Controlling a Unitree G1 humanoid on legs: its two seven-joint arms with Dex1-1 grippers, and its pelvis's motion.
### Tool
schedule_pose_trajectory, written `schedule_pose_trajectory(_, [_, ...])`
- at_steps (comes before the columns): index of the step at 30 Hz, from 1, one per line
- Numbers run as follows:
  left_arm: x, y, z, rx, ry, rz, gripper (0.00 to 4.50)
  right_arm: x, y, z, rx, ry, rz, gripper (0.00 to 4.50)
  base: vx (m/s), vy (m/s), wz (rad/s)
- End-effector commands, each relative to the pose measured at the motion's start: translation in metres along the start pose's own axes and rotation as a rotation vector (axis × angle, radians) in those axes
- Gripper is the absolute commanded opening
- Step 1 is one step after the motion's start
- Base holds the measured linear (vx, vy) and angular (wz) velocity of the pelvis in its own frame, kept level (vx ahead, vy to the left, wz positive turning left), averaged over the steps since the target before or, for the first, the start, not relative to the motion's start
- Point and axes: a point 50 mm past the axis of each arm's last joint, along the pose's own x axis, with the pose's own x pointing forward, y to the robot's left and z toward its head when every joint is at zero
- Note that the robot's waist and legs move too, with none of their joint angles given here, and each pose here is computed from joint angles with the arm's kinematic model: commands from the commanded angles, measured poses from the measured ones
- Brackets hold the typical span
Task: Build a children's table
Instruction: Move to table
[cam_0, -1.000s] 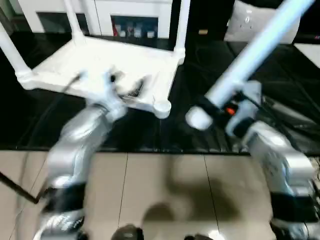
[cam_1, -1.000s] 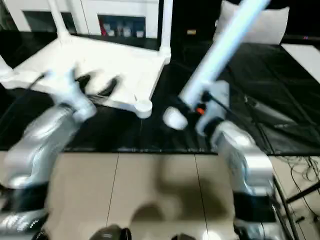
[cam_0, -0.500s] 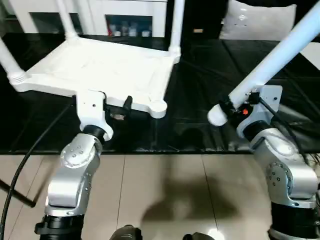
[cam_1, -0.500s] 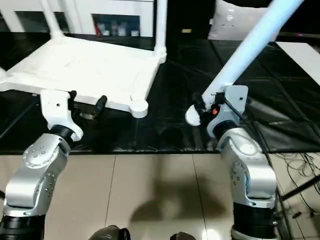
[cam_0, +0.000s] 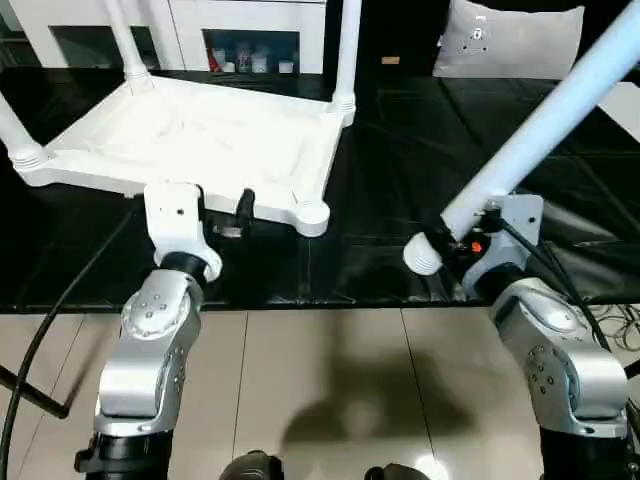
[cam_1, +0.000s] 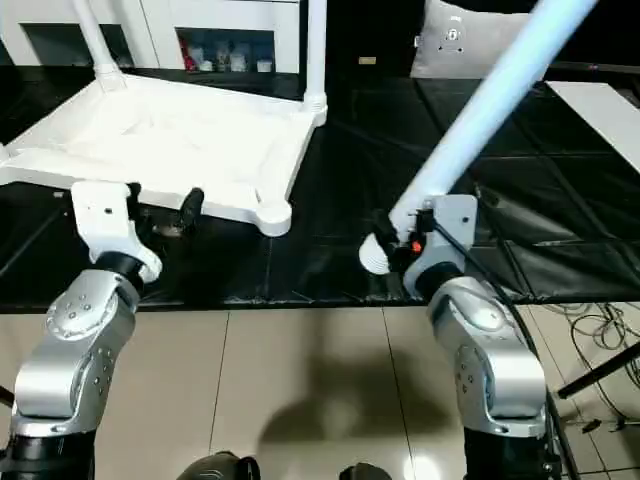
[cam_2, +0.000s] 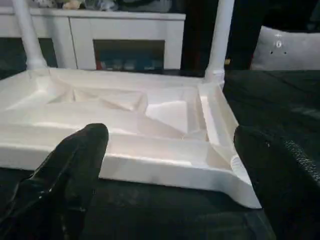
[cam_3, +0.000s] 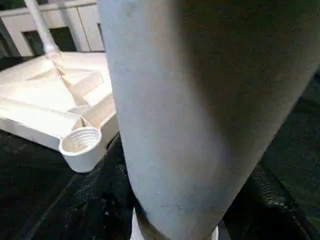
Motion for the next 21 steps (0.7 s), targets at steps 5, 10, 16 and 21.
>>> schedule_pose_trajectory(5, [0.002, -0.004, 0.001, 0.003, 0.002, -0.012, 4.5, 0.004, 0.002, 0.009, -0.019, -0.037, 0.006, 1.86, 0.0, 0.0, 0.0])
schedule_pose_trajectory(10, [0.005, -0.006, 0.002, 0.004, -0.005, -0.017, 4.5, 0.002, -0.005, 0.013, -0.038, -0.05, -0.008, 1.86, 0.0, 0.0, 0.0])
schedule_pose_trajectory(16, [0.006, -0.003, 0.003, 0.007, -0.008, -0.013, 4.5, 0.007, -0.003, 0.012, -0.041, -0.05, -0.007, 1.86, 0.0, 0.0, 0.0])
schedule_pose_trajectory(21, [0.008, -0.006, 0.003, 0.012, -0.009, -0.016, 4.5, 0.005, -0.002, 0.009, -0.041, -0.038, -0.007, 1.86, 0.0, 0.0, 0.0])
